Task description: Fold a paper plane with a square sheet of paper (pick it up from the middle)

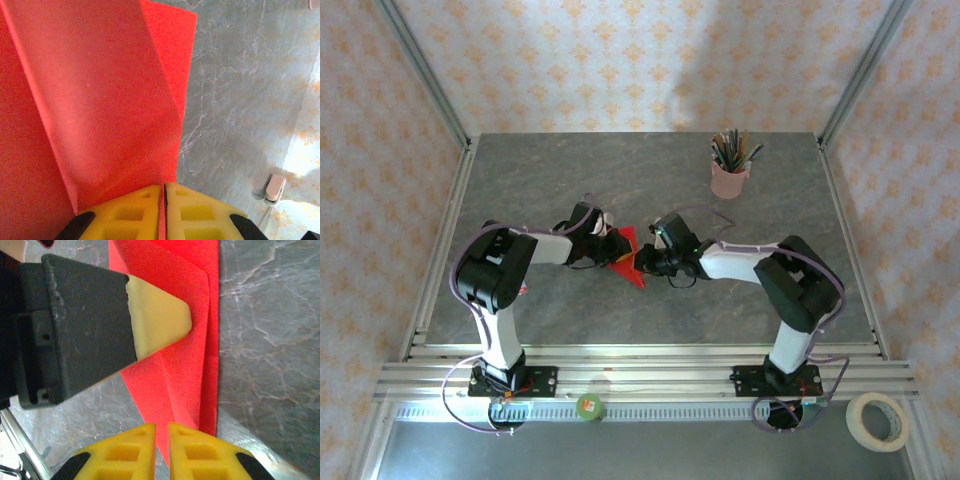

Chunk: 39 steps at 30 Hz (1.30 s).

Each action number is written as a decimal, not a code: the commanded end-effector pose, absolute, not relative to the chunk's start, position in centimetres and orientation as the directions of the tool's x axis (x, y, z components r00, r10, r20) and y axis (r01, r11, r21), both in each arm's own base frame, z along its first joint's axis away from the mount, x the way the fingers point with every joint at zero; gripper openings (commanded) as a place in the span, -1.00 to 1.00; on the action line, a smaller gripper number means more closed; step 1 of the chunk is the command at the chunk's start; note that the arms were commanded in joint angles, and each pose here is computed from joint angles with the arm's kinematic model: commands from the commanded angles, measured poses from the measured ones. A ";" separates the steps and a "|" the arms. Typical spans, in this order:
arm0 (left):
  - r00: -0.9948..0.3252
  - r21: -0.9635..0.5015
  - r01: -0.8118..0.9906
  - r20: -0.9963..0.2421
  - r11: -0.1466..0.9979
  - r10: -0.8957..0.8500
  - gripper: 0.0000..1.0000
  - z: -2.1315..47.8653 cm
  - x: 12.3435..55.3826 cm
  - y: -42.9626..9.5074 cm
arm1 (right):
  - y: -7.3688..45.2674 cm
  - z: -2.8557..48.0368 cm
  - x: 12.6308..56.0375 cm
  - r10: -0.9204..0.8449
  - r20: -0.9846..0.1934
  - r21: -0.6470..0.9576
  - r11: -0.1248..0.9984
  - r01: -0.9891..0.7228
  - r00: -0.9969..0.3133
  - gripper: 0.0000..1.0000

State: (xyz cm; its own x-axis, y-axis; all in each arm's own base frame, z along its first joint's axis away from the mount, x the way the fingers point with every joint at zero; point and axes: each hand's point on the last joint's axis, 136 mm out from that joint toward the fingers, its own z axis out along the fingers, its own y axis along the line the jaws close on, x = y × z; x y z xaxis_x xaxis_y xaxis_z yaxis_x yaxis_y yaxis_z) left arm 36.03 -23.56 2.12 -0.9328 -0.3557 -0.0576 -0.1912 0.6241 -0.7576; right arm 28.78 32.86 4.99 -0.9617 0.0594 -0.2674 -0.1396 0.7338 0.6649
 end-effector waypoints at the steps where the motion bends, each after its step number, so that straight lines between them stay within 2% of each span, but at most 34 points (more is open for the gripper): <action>1: -0.931 -0.724 -0.233 -0.028 0.649 -0.365 -0.69 1.5 35.0 -23.1 | 33.6 4.1 28.5 0.039 -0.240 0.663 0.737 -0.134 -0.970 -0.74; 10: -0.934 -0.760 -0.196 -0.047 0.620 -0.353 -0.68 3.6 35.5 -24.0 | 32.0 1.5 27.5 0.012 -0.197 0.582 0.806 -0.107 -0.980 -0.76; 19: -0.913 -0.797 -0.114 -0.151 0.593 -0.379 -0.60 7.8 37.1 -22.9 | 29.5 -0.2 26.3 -0.028 -0.179 0.491 0.864 -0.114 -0.983 -0.76; 26: -0.932 -0.788 -0.047 -0.186 0.614 -0.311 -0.60 7.0 36.1 -23.3 | 28.3 -0.2 25.4 -0.073 -0.163 0.489 0.860 -0.145 -0.984 -0.76; 39: -0.958 -0.742 -0.051 -0.152 0.669 -0.242 -0.64 3.5 36.1 -24.7 | 26.9 -1.2 25.2 -0.065 -0.125 0.434 0.894 -0.114 -0.990 -0.76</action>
